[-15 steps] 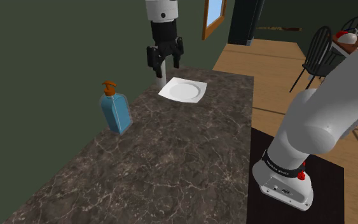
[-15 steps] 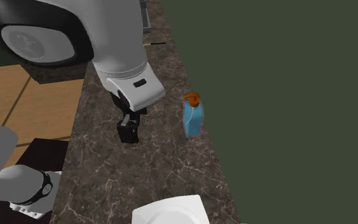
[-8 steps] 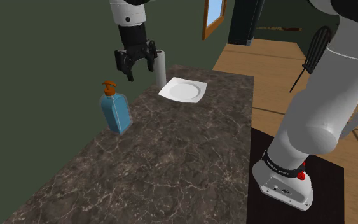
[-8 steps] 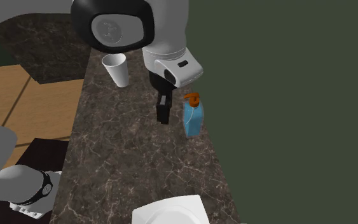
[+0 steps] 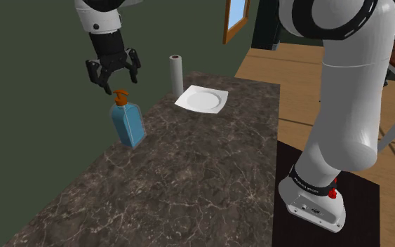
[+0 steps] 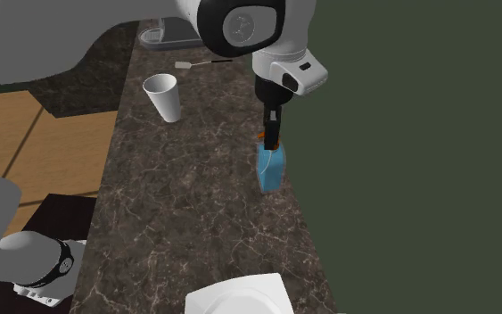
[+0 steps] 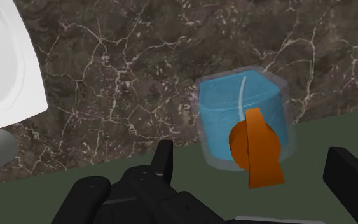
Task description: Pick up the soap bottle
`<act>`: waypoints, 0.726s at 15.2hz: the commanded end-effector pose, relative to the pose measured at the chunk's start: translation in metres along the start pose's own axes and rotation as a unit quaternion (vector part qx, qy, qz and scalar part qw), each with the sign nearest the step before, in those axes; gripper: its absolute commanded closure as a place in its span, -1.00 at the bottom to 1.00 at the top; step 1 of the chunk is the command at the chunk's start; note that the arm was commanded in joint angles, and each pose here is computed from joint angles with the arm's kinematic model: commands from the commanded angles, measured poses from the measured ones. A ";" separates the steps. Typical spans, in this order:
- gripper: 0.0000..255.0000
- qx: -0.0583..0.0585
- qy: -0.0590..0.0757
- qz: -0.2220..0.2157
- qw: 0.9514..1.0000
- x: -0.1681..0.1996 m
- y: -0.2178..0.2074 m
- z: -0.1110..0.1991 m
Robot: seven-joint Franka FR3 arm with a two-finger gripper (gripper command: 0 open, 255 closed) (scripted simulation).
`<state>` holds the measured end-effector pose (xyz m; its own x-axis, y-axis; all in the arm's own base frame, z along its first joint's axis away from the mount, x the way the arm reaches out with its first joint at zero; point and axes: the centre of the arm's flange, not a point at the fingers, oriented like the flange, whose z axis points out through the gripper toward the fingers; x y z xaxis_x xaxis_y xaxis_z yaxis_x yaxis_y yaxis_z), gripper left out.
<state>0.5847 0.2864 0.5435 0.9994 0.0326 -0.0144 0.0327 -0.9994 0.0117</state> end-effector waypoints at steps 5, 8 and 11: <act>-1.00 0.001 0.001 0.000 1.000 0.010 -0.013 0.021; -1.00 0.001 0.001 0.000 1.000 0.010 -0.013 0.040; 1.00 0.001 0.001 0.000 1.000 0.010 -0.013 0.040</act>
<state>0.5940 0.2995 0.5040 0.9994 0.0332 -0.0118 0.0333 -0.9994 0.0106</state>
